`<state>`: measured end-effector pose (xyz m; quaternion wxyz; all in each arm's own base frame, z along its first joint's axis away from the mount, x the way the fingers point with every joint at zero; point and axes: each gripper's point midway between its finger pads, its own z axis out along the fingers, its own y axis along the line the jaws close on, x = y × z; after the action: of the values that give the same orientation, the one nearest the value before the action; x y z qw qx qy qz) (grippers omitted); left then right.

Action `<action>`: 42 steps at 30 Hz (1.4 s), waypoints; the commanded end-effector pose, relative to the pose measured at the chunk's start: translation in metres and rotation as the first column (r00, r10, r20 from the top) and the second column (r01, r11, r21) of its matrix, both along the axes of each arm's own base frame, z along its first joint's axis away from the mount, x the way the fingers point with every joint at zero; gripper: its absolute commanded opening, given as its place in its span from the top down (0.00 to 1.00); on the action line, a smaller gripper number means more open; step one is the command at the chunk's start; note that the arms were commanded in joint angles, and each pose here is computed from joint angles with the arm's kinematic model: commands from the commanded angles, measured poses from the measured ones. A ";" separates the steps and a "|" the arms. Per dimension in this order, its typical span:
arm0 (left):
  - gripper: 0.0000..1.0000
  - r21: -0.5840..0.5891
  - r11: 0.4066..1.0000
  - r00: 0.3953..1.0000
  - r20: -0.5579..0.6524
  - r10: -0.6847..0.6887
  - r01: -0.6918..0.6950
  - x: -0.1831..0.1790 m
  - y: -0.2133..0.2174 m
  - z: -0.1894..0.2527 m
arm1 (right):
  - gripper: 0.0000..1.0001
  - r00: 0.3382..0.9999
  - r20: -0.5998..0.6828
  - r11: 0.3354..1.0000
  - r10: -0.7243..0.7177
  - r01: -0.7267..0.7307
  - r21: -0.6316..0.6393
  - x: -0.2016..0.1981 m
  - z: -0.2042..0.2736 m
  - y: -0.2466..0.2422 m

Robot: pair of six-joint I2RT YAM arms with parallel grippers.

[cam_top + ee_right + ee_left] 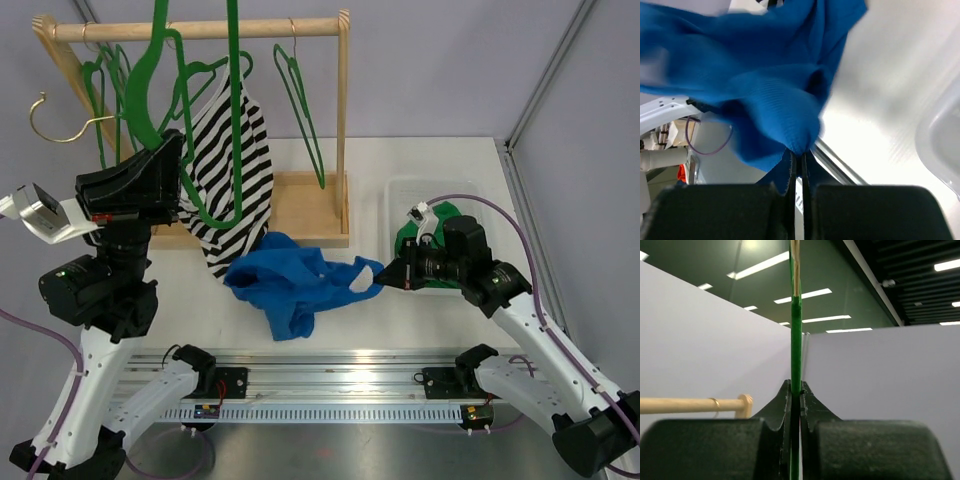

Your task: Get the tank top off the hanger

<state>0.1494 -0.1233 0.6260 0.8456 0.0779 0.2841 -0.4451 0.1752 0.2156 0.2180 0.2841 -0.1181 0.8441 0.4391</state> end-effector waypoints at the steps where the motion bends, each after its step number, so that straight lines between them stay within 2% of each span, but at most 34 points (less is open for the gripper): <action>1: 1.00 -0.180 0.974 0.979 0.121 0.161 -0.138 -0.022 0.044 0.042 | 1.00 0.998 0.056 0.998 -0.041 0.043 -0.045 0.001 0.008 -0.013; 4: 1.00 -0.106 0.983 0.985 0.079 0.157 -0.148 -0.013 0.034 0.033 | 1.00 0.996 0.080 0.998 -0.041 0.044 -0.035 -0.001 0.023 -0.014; 7: 0.97 0.049 0.989 0.990 0.003 0.140 -0.140 -0.005 0.016 0.010 | 1.00 0.995 0.099 1.000 -0.024 0.024 0.001 -0.002 0.039 -0.010; 8: 0.97 0.099 0.986 0.987 -0.071 0.143 -0.135 0.001 0.013 -0.009 | 1.00 0.995 0.099 1.000 -0.004 0.002 0.023 -0.005 0.045 -0.006; 10: 0.98 0.143 0.978 0.975 -0.140 0.175 -0.155 0.006 0.015 -0.028 | 1.00 0.995 0.097 0.998 0.019 -0.024 0.058 -0.005 0.051 0.000; 13: 1.00 0.212 0.956 0.921 -0.292 0.259 -0.201 0.021 0.026 -0.072 | 0.99 0.995 0.075 0.991 0.070 -0.078 0.106 -0.004 0.057 0.012; 16: 1.00 0.303 0.928 0.831 -0.441 0.338 -0.216 0.037 0.032 -0.122 | 0.96 0.992 0.053 0.987 0.113 -0.118 0.107 -0.002 0.052 0.028; 18: 1.00 0.348 0.915 0.801 -0.479 0.360 -0.204 0.046 0.030 -0.138 | 0.71 0.992 0.074 0.989 0.106 -0.112 0.091 0.004 0.051 0.039; 19: 1.00 0.381 0.903 0.778 -0.500 0.381 -0.198 0.049 0.030 -0.147 | 0.50 0.988 0.062 0.987 0.142 -0.146 0.071 -0.002 0.044 0.053; 20: 1.00 0.395 0.897 0.763 -0.513 0.393 -0.196 0.053 0.030 -0.150 | 0.21 0.989 0.061 0.990 0.132 -0.135 0.049 0.002 0.040 0.057; 21: 1.00 0.412 0.891 0.745 -0.530 0.404 -0.190 0.057 0.029 -0.155 | 0.01 0.995 0.056 0.997 0.076 -0.076 -0.006 0.017 0.033 0.058; 23: 1.00 0.445 0.879 0.709 -0.563 0.424 -0.171 0.065 0.027 -0.160 | 0.01 0.999 0.050 0.998 0.003 0.000 -0.066 0.033 0.026 0.053; 24: 1.00 0.454 0.875 0.702 -0.568 0.430 -0.168 0.067 0.027 -0.161 | 0.00 0.995 0.067 0.989 -0.079 0.087 -0.121 0.046 0.023 0.043; 27: 1.00 0.483 0.856 0.664 -0.581 0.470 -0.182 0.075 0.031 -0.160 | 0.00 0.981 0.099 0.974 -0.165 0.178 -0.144 0.060 0.024 0.035; 31: 1.00 0.520 0.832 0.611 -0.600 0.517 -0.194 0.089 0.033 -0.155 | 0.00 0.982 0.120 0.983 -0.147 0.158 -0.096 0.057 0.031 0.038; 32: 1.00 0.542 0.822 0.593 -0.609 0.527 -0.175 0.103 0.027 -0.158 | 0.01 0.983 0.113 0.983 -0.142 0.154 -0.100 0.056 0.030 0.039; 34: 1.00 0.546 0.816 0.605 -0.591 0.534 -0.188 0.108 0.026 -0.135 | 0.00 0.984 0.107 0.983 -0.140 0.151 -0.107 0.055 0.028 0.038; 38: 1.00 0.578 0.792 0.591 -0.574 0.567 -0.198 0.146 0.013 -0.118 | 0.00 0.985 0.111 0.984 -0.132 0.144 -0.104 0.052 0.028 0.037; 39: 1.00 0.608 0.772 0.574 -0.570 0.587 -0.186 0.166 0.006 -0.123 | 0.00 0.984 0.118 0.984 -0.133 0.145 -0.099 0.051 0.029 0.036; 41: 1.00 0.600 0.766 0.576 -0.550 0.605 -0.231 0.174 0.009 -0.097 | 0.01 0.982 0.129 0.983 -0.141 0.154 -0.096 0.052 0.030 0.035; 42: 1.00 0.615 0.751 0.565 -0.541 0.623 -0.239 0.190 0.005 -0.093 | 0.00 0.981 0.127 0.982 -0.146 0.159 -0.098 0.052 0.030 0.034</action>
<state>0.3147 -0.1208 0.5094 0.6810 0.0285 0.7140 -0.1599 0.2212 0.2506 0.2294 0.3229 -0.0982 0.8715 0.3557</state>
